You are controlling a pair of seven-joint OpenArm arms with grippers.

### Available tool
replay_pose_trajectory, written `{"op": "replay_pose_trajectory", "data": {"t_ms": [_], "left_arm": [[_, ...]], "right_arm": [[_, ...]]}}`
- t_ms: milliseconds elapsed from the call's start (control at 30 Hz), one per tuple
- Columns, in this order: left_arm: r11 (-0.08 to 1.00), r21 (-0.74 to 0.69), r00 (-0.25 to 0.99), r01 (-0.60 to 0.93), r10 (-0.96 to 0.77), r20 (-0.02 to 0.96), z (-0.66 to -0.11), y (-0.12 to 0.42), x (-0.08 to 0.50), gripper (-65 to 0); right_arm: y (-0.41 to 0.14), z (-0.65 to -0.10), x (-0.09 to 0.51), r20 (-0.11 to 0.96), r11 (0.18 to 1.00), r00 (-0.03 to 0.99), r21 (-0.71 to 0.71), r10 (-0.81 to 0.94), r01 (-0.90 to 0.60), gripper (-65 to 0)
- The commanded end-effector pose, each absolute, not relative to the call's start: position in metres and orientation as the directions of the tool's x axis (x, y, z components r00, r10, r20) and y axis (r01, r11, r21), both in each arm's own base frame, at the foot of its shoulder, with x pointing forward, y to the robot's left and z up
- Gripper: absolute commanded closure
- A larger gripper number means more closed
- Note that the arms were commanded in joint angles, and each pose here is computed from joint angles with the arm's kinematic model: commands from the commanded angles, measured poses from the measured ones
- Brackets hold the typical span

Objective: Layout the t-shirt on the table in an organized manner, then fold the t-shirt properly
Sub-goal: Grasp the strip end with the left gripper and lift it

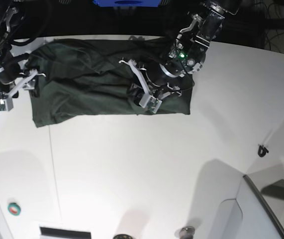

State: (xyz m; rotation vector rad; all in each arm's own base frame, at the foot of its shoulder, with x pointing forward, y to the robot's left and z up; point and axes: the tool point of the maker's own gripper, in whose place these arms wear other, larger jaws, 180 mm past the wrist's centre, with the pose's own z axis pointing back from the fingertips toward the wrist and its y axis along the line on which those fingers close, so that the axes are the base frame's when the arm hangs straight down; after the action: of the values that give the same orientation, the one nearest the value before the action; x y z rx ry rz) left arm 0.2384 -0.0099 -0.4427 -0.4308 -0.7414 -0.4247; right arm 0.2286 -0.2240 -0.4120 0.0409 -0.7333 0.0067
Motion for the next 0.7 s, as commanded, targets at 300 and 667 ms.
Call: {"op": "replay_pose_trajectory", "data": {"t_ms": [300,667], "left_arm": [[0.766,-0.234,0.617,0.599,-0.254,0.745,-0.435,-0.044,0.235,0.0],[0.756,-0.226,0.609,0.614,-0.272,0.745,-0.426,-0.047,0.235,-41.1]], "right_arm": [[-0.226,-0.401,0.236,0.704,0.999,0.711,0.027,0.004,-0.032,-36.2],[-0.226,-0.4,0.238,0.707,0.999,0.707,0.027,0.004,-0.032,-36.2]]}}
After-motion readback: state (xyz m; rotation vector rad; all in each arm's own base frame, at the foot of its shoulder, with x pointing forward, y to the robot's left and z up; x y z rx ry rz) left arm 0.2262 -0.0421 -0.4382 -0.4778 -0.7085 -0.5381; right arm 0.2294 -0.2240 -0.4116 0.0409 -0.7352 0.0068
